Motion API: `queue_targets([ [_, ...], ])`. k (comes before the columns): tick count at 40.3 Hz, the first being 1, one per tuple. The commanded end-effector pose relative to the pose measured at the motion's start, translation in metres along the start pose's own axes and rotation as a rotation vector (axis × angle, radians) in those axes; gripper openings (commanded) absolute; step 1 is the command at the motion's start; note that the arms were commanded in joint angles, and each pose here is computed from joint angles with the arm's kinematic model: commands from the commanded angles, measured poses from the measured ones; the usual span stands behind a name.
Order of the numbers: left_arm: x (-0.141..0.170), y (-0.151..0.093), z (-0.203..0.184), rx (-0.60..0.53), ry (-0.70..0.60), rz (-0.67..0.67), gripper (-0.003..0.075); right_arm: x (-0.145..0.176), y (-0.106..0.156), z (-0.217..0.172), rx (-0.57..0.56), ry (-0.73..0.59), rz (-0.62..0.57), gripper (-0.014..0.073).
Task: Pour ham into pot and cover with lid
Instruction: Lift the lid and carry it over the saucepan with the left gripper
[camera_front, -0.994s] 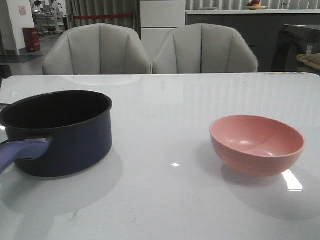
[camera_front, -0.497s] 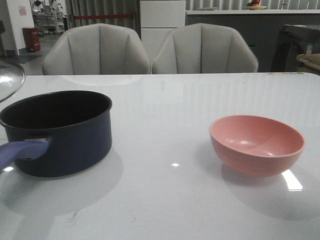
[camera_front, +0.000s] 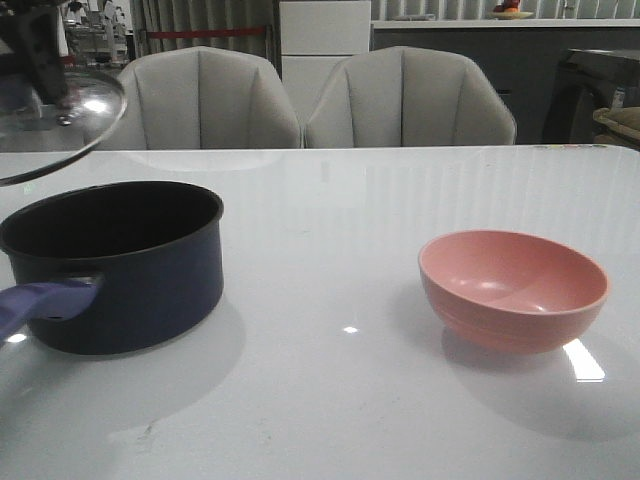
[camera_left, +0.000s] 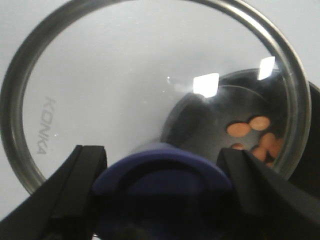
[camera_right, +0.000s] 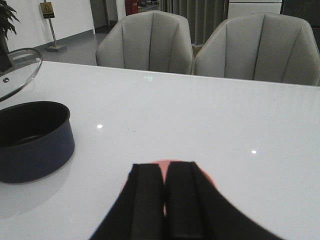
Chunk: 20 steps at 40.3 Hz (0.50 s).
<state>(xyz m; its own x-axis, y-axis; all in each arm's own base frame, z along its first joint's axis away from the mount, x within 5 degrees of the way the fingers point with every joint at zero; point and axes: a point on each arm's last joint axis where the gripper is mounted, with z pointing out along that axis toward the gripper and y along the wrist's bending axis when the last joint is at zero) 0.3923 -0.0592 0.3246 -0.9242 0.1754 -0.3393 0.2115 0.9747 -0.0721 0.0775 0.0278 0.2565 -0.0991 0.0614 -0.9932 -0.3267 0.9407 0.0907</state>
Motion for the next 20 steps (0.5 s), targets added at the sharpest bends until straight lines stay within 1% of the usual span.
queue_targets([
  [1,0.002,-0.025,-0.033,0.001,-0.054,0.074,0.0314,-0.015,-0.001,-0.001,0.021,-0.087,-0.001,0.0157],
  [5,0.002,-0.043,-0.029,0.019,-0.043,0.119,0.0314,-0.015,-0.001,-0.001,0.021,-0.087,-0.001,0.0157],
  [10,0.003,-0.058,-0.022,0.031,-0.026,0.155,0.0314,-0.015,-0.001,-0.001,0.021,-0.087,-0.001,0.0157],
  [13,0.006,-0.06,-0.017,0.032,-0.006,0.162,0.0314,-0.015,-0.001,-0.001,0.021,-0.087,-0.001,0.0157],
  [20,0.015,-0.058,-0.001,0.019,0.059,0.162,0.0314,-0.015,-0.001,-0.001,0.021,-0.087,-0.001,0.0157],
])
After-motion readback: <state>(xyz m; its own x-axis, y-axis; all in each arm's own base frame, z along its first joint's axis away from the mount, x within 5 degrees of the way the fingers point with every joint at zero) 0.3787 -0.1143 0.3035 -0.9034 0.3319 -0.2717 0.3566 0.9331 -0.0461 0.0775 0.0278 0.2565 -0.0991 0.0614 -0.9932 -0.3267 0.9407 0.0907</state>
